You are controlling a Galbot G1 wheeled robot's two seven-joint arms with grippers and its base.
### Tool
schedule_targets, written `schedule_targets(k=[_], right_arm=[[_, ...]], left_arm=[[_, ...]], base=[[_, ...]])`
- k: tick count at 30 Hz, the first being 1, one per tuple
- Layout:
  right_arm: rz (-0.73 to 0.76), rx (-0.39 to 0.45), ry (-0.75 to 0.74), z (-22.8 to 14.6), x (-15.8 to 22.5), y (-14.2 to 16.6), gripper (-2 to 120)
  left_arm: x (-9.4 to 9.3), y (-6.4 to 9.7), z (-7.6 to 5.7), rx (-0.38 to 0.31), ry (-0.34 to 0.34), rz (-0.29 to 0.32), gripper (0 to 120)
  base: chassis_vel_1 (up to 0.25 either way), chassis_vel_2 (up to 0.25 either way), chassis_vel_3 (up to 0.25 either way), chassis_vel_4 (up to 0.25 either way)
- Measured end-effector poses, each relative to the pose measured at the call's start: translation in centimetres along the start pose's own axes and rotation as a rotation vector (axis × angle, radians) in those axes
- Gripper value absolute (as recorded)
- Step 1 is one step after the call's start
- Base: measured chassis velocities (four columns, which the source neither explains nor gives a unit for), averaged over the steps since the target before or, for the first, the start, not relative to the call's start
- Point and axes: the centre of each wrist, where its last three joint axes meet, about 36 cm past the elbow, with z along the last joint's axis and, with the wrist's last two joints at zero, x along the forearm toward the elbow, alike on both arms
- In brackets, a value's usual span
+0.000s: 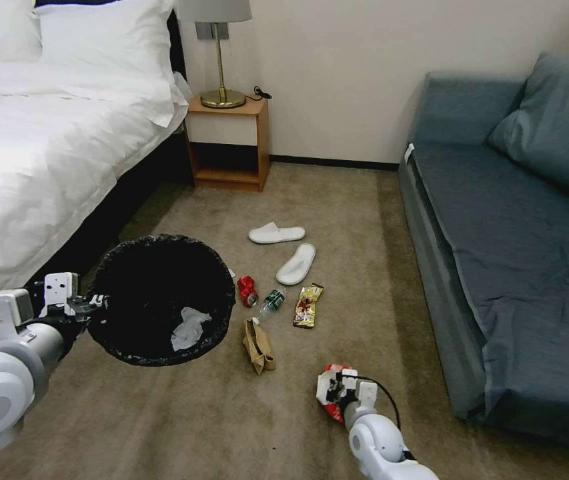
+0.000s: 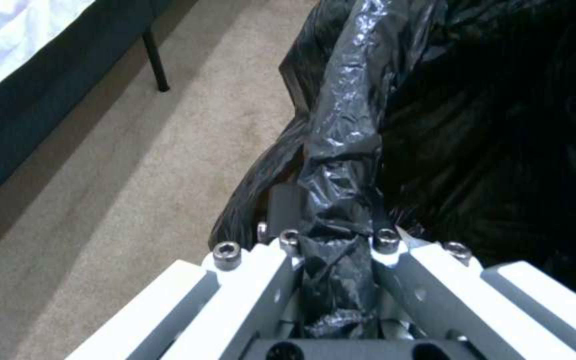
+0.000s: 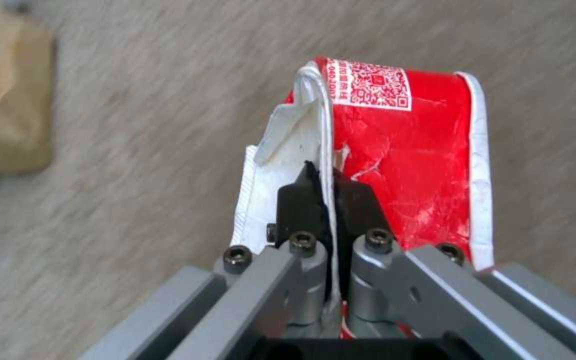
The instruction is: Pick up the trash bin, then pick up the garbage on the floor and place it into the trash bin.
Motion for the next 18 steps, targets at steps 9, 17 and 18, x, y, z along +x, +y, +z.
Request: schedule_targets(k=[9, 17, 18], right_arm=[[-0.059, -0.053, -0.202, -8.0, 5.7, -2.4, 0], [-0.235, 0.087, -0.391, -17.9, 10.9, -4.8, 0], [-0.235, 0.087, -0.391, -17.9, 10.9, -4.8, 0]], left_arm=[[-0.2, -0.3, 0.2, -0.020, 0.017, 0.028, 2], [-0.5, -0.5, 0.7, -0.029, 0.038, 0.039, 2], [-0.5, -0.5, 0.7, -0.029, 0.038, 0.039, 2]], base=[[0.000, 0.000, 0.000, 0.000], [0.000, 0.000, 0.000, 0.000], [0.000, 0.000, 0.000, 0.000]])
